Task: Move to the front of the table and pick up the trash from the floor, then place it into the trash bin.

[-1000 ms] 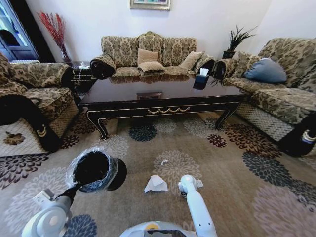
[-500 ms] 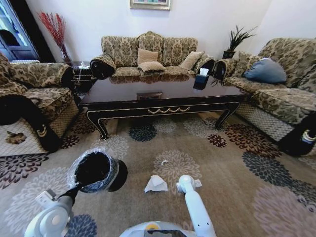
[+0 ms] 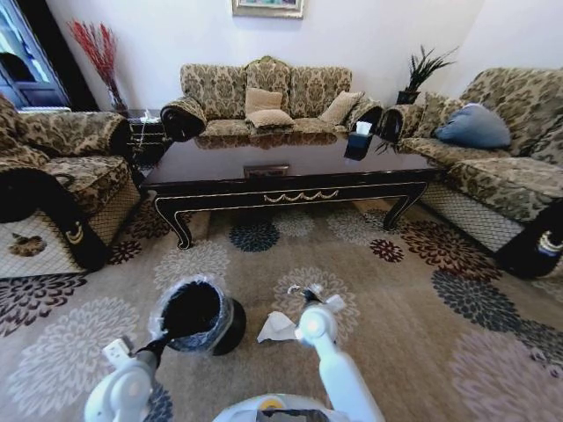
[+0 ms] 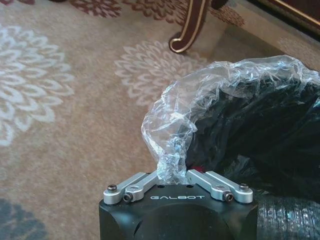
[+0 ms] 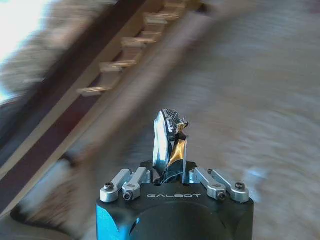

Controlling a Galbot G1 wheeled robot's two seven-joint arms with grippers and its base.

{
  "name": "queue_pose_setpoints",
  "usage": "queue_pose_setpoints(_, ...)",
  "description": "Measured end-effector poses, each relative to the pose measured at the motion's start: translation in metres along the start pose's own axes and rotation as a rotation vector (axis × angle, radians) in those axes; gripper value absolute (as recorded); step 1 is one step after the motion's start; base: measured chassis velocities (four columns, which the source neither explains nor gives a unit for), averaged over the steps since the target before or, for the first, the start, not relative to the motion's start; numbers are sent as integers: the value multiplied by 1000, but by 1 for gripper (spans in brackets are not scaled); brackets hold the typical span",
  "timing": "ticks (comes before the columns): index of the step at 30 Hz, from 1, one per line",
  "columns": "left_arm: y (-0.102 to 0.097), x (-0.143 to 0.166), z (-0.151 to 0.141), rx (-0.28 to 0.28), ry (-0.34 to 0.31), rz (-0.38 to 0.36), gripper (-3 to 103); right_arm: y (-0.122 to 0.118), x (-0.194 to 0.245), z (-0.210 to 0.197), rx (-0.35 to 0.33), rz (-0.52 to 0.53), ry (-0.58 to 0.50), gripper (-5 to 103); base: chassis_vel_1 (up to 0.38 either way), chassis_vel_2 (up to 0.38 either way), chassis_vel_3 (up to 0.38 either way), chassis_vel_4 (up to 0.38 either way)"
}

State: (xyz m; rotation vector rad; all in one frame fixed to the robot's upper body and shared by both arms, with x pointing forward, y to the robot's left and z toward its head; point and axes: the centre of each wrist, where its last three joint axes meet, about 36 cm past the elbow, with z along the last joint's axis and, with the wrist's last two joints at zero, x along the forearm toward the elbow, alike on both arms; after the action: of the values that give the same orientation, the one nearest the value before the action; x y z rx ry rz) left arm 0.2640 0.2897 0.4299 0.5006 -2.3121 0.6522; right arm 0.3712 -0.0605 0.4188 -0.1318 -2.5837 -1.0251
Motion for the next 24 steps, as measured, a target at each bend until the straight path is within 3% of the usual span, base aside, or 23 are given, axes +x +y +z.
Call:
queue_pose_setpoints(2, -3, 0, 2, -1, 3, 4, 1, 9, 7, 21, 116, -133, -53, 28, 0, 0, 0, 0)
queue_pose_setpoints(3, -3, 0, 2, -1, 3, 4, 1, 9, 7, 21, 116, -133, -53, 28, 0, 0, 0, 0)
queue_pose_setpoints(7, -4, -1, -1, 3, -6, 4, 1, 15, 18, 61, 212, -416, -181, 28, 0, 0, 0, 0)
queue_pose_setpoints(8, -4, -1, -1, 3, -6, 4, 1, 15, 18, 61, 212, -416, -181, 28, 0, 0, 0, 0)
queue_pose_setpoints(11, 0, 2, -6, 5, -18, 1, 1, 13, 22, 85, 280, -605, -267, 28, 0, 0, 0, 0)
queue_pose_setpoints(17, 1, 4, -8, 6, -23, 2, 1, 8, 25, 103, 392, -739, -324, 28, 0, 0, 0, 0)
queue_pose_setpoints(20, 0, 5, -8, 9, -26, 7, 1, -2, 23, 117, 495, -799, -360, 28, 0, 0, 0, 0)
queue_pose_setpoints(24, -2, 8, -10, 12, -34, 14, 1, -11, 21, 124, 525, -807, -358, 28, 0, 0, 0, 0)
